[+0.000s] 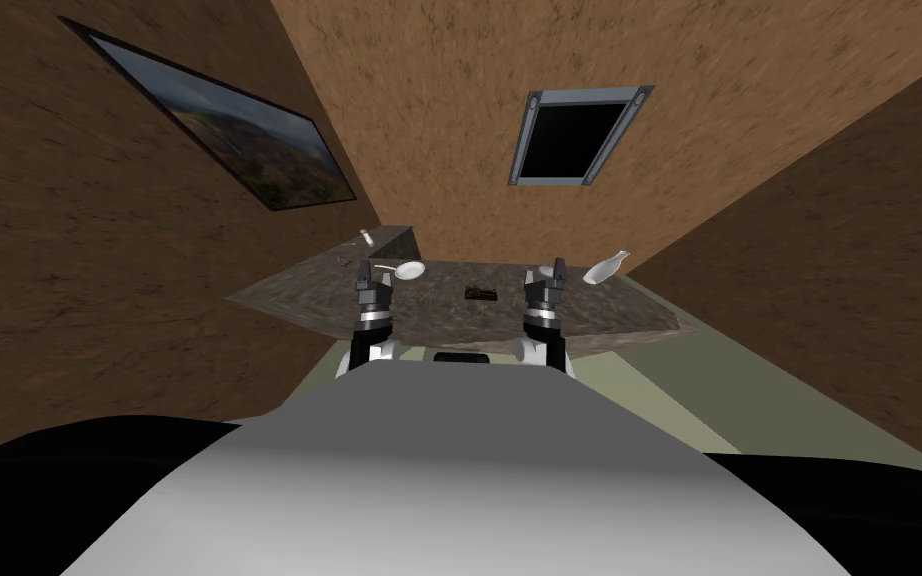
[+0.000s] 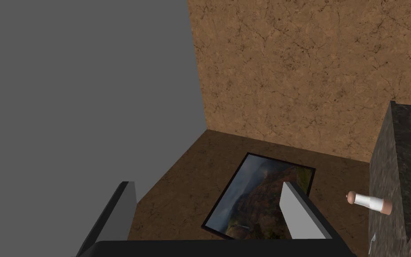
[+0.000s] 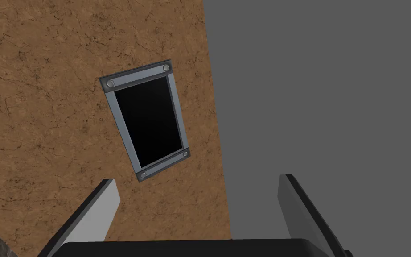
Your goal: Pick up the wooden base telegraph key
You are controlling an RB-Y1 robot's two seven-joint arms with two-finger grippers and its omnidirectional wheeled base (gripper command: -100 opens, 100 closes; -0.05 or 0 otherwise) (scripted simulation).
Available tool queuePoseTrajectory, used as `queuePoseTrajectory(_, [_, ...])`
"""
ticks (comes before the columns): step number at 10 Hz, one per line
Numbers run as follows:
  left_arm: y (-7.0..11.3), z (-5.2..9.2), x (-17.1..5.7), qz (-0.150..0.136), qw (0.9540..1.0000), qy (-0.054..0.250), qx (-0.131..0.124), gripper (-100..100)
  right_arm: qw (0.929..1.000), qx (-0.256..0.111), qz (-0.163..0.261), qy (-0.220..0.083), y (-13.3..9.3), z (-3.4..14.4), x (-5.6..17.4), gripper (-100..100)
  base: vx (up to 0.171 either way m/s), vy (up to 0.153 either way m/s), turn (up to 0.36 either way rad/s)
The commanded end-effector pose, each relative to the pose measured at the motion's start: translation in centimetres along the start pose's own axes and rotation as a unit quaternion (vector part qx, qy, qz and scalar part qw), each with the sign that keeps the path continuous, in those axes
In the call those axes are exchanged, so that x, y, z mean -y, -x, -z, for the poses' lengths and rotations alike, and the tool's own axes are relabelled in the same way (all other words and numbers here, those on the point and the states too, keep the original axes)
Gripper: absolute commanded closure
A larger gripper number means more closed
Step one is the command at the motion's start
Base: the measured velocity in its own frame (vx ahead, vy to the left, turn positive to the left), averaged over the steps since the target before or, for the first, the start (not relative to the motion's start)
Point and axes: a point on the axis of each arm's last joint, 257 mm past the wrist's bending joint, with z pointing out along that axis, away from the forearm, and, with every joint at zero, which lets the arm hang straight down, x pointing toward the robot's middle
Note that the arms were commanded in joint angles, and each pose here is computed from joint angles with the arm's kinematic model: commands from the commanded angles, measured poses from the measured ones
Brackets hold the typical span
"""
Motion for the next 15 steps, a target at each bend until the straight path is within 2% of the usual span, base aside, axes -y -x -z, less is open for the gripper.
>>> queuePoseTrajectory(1, [0.0, 0.0, 0.0, 0.0, 1.0, 0.0, 0.0, 0, 0.9998, -0.009, 0.015, -0.012, 0.3, 0.5, 0.6, -100, -0.026, 0.002, 0.008])
queuePoseTrajectory(4, [0.0, 0.0, 0.0, 0.0, 1.0, 0.0, 0.0, 0, 0.9962, -0.023, 0.062, -0.056, 1.9, 2.6, 2.6, -100, -0.073, 0.027, 0.023])
queuePoseTrajectory(7, [0.0, 0.0, 0.0, 0.0, 1.0, 0.0, 0.0, 0, 0.9846, -0.027, 0.124, -0.12, 4.9, 6.0, 5.2, -100, -0.115, 0.031, 0.068])
queuePoseTrajectory(8, [0.0, 0.0, 0.0, 0.0, 1.0, 0.0, 0.0, 0, 0.984, -0.026, 0.125, -0.124, 5.0, 6.3, 5.3, -100, -0.077, 0.021, 0.025])
queuePoseTrajectory(9, [0.0, 0.0, 0.0, 0.0, 1.0, 0.0, 0.0, 0, 0.9778, -0.026, 0.147, -0.147, 6.2, 7.5, 6.1, -100, -0.068, 0.033, 0.073])
queuePoseTrajectory(10, [0.0, 0.0, 0.0, 0.0, 1.0, 0.0, 0.0, 0, 0.9769, -0.025, 0.148, -0.152, 6.3, 7.9, 6.2, -100, -0.053, 0.03, 0.036])
queuePoseTrajectory(11, [0.0, 0.0, 0.0, 0.0, 1.0, 0.0, 0.0, 0, 0.9687, -0.025, 0.172, -0.177, 7.6, 9.4, 7.0, -100, -0.062, 0.027, 0.086])
queuePoseTrajectory(12, [0.0, 0.0, 0.0, 0.0, 1.0, 0.0, 0.0, 0, 0.9679, -0.024, 0.173, -0.181, 7.8, 9.7, 7.1, -100, -0.056, 0.021, 0.045])
queuePoseTrajectory(14, [0.0, 0.0, 0.0, 0.0, 1.0, 0.0, 0.0, 0, 0.9457, -0.022, 0.223, -0.235, 10.7, 13.2, 8.4, -100, -0.098, 0.039, 0.13])
queuePoseTrajectory(15, [0.0, 0.0, 0.0, 0.0, 1.0, 0.0, 0.0, 0, 0.943, -0.021, 0.225, -0.245, 11.0, 14.0, 8.6, -100, -0.083, 0.049, 0.078])
